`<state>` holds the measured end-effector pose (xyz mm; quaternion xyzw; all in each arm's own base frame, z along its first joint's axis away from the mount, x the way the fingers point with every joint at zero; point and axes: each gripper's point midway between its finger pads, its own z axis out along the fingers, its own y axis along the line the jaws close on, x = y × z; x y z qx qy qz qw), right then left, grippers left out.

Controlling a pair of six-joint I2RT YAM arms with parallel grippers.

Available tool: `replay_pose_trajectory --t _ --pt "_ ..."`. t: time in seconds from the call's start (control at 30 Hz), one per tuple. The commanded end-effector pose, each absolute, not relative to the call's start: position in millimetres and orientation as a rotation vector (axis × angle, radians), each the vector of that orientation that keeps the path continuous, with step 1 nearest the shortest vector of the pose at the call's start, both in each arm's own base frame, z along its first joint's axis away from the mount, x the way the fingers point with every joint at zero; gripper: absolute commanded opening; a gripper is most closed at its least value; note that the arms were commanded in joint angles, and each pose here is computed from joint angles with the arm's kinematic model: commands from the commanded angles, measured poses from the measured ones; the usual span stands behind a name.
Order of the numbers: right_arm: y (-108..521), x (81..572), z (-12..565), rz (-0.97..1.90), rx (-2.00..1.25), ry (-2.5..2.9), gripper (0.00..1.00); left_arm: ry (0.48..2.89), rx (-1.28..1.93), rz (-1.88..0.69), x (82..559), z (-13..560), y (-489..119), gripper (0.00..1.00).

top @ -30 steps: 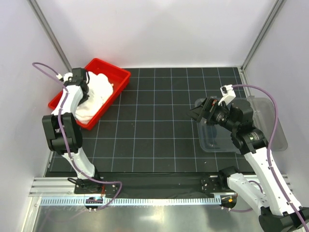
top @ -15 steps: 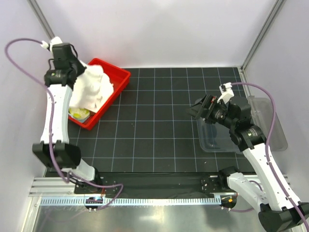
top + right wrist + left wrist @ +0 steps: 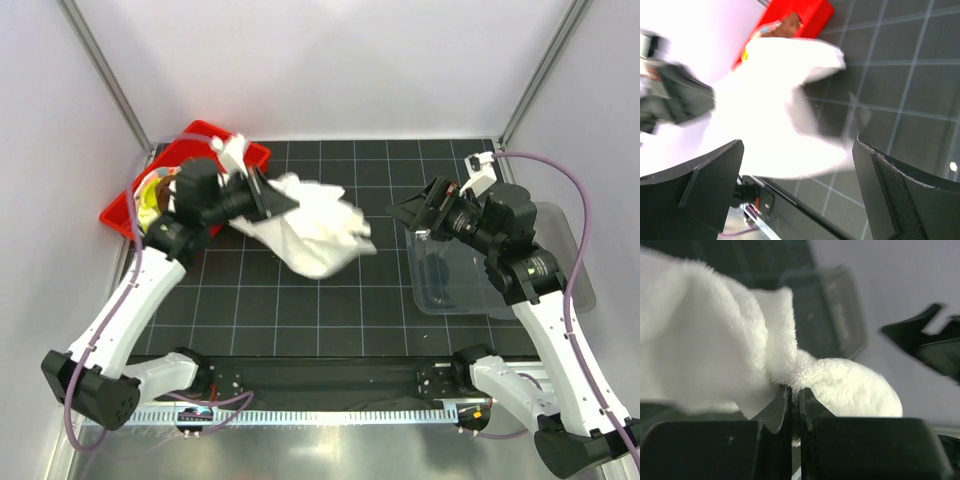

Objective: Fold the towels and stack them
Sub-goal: Move the towel to the center of the board

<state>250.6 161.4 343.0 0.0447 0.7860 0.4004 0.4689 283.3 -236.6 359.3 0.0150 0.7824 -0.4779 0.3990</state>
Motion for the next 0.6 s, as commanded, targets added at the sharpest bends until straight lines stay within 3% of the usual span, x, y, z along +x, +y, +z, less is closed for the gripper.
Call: replay_pose_trajectory --t 0.0,0.13,0.2,0.37,0.57 --pt "157.4 238.8 304.3 0.937 0.121 2.053 0.98 2.260 -0.106 -1.122 257.9 240.7 -221.0 0.02" --pt "157.1 233.4 253.9 0.922 0.158 2.178 0.94 2.462 -0.183 -1.045 224.7 151.9 -207.3 0.15" --pt "159.2 239.2 239.8 0.918 0.168 2.207 0.92 2.480 -0.177 -1.033 216.6 143.1 -203.6 0.29" --pt "170.5 265.0 209.3 0.884 0.217 2.269 0.85 2.446 -0.203 -0.769 229.1 162.1 -171.8 0.61" --pt "247.1 313.7 197.2 0.815 -0.071 2.283 0.83 2.350 -0.439 -0.189 274.3 182.0 -83.4 0.73"
